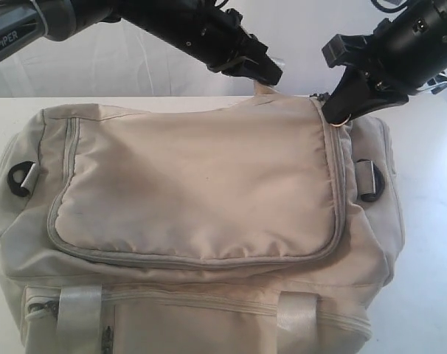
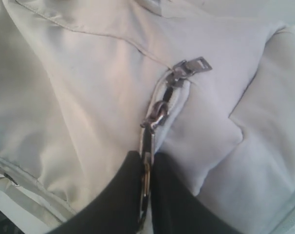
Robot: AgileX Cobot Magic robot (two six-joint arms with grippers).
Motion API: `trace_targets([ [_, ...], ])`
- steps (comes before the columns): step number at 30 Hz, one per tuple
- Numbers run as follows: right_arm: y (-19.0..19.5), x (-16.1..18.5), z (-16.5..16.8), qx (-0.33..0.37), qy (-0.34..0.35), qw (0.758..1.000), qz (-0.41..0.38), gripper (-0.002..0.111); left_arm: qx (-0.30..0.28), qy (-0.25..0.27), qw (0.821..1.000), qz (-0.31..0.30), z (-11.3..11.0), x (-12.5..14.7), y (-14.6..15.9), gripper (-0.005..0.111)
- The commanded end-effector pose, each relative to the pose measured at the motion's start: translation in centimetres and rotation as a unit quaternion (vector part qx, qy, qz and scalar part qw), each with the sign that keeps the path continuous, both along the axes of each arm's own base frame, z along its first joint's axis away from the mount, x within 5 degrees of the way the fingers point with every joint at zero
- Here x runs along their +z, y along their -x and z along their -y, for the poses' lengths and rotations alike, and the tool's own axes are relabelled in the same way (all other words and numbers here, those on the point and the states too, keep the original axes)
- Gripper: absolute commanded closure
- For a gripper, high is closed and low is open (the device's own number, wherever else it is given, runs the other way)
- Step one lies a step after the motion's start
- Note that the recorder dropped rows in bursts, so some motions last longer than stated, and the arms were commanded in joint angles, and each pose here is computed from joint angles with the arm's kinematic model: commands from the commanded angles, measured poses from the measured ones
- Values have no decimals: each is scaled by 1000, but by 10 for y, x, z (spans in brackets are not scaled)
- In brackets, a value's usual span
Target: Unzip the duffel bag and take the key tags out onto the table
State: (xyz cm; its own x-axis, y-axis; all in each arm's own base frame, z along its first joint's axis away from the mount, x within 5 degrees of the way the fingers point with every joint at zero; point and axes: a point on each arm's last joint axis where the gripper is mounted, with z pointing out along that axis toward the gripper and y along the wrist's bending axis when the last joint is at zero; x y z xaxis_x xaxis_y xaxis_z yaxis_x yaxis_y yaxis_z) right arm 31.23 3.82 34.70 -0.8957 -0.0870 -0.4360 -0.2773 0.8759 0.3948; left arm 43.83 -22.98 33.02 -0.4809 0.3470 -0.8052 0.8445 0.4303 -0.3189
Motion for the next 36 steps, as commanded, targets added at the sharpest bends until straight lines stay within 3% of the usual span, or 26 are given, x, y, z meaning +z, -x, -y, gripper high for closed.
trace_targets([
  [1,-2,-8,0,9,4,1000,-19,108,1,10,1000,5,-2,9,2,107],
  [11,-4,-10,-1,17,0,1000,-18,108,1,10,1000,5,-2,9,2,107],
  [18,-4,-10,-1,19,1,1000,-17,90,1,10,1000,5,-2,9,2,107],
  [23,-4,-10,-1,16,0,1000,-19,91,1,10,1000,5,-2,9,2,107],
  [27,-4,-10,-1,16,0,1000,-19,107,1,10,1000,5,-2,9,2,107],
  [36,14,14,-1,15,1,1000,19,108,1,10,1000,5,-2,9,2,107],
])
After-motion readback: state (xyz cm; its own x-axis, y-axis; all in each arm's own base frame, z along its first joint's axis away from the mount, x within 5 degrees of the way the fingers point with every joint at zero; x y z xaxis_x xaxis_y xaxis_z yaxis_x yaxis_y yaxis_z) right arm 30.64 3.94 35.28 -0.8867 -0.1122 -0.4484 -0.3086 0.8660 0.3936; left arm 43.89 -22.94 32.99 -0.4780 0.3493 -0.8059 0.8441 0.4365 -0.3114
